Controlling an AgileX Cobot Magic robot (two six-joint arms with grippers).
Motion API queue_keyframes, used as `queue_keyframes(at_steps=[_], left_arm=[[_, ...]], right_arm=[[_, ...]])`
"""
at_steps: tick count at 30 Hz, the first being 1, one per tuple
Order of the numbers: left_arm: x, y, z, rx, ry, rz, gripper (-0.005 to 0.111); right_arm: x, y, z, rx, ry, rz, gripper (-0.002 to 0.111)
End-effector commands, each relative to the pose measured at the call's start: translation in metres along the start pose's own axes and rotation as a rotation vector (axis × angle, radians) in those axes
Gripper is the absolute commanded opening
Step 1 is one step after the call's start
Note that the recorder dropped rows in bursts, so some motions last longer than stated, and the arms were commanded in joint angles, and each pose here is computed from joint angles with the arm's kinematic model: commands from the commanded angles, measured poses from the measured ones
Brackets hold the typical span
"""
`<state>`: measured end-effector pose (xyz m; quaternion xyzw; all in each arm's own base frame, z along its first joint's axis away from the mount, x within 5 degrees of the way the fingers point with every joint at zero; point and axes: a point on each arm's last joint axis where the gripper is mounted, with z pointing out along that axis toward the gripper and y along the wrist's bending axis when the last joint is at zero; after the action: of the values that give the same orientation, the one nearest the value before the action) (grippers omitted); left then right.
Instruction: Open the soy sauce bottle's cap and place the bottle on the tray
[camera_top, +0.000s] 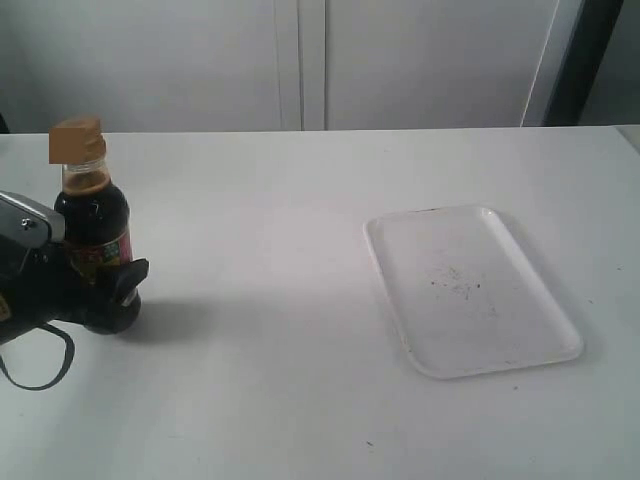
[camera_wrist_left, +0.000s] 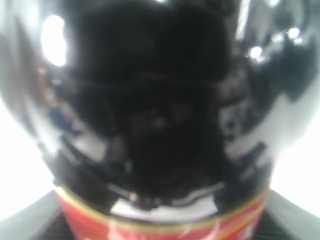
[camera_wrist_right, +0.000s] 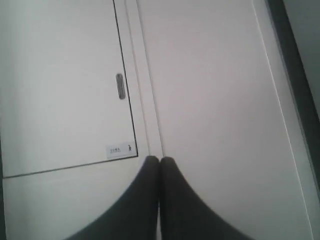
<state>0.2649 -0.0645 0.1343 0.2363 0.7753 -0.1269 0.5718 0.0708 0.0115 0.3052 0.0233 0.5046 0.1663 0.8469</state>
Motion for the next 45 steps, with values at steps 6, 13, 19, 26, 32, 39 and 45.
queue_keyframes(at_steps=[6, 13, 19, 26, 32, 39, 45], left_arm=[[-0.012, 0.0, -0.003, 0.01, -0.093, 0.007, 0.0], [-0.011, -0.002, -0.003, 0.018, -0.089, 0.01, 0.0], [-0.007, -0.003, -0.006, 0.013, -0.074, 0.011, 0.0], [-0.006, -0.004, -0.006, 0.022, -0.071, 0.026, 0.0], [-0.004, -0.005, -0.008, 0.024, -0.064, 0.024, 0.0], [-0.004, -0.005, -0.008, 0.024, -0.064, 0.026, 0.0], [-0.004, -0.006, -0.008, 0.034, -0.063, 0.032, 0.0]], right_arm=[[-0.004, 0.001, 0.093, -0.064, 0.206, -0.179, 0.0], [0.015, -0.004, 0.145, -0.072, 0.409, -0.247, 0.0], [0.045, 0.003, 0.165, -0.146, 0.598, -0.523, 0.0], [0.072, 0.025, 0.171, -0.242, 0.825, -0.7, 0.0], [0.113, 0.069, 0.164, -0.455, 0.899, -0.708, 0.0], [0.154, 0.11, 0.16, -0.577, 0.825, -0.347, 0.0], [0.189, 0.119, 0.153, -0.49, 0.683, -0.297, 0.0]])
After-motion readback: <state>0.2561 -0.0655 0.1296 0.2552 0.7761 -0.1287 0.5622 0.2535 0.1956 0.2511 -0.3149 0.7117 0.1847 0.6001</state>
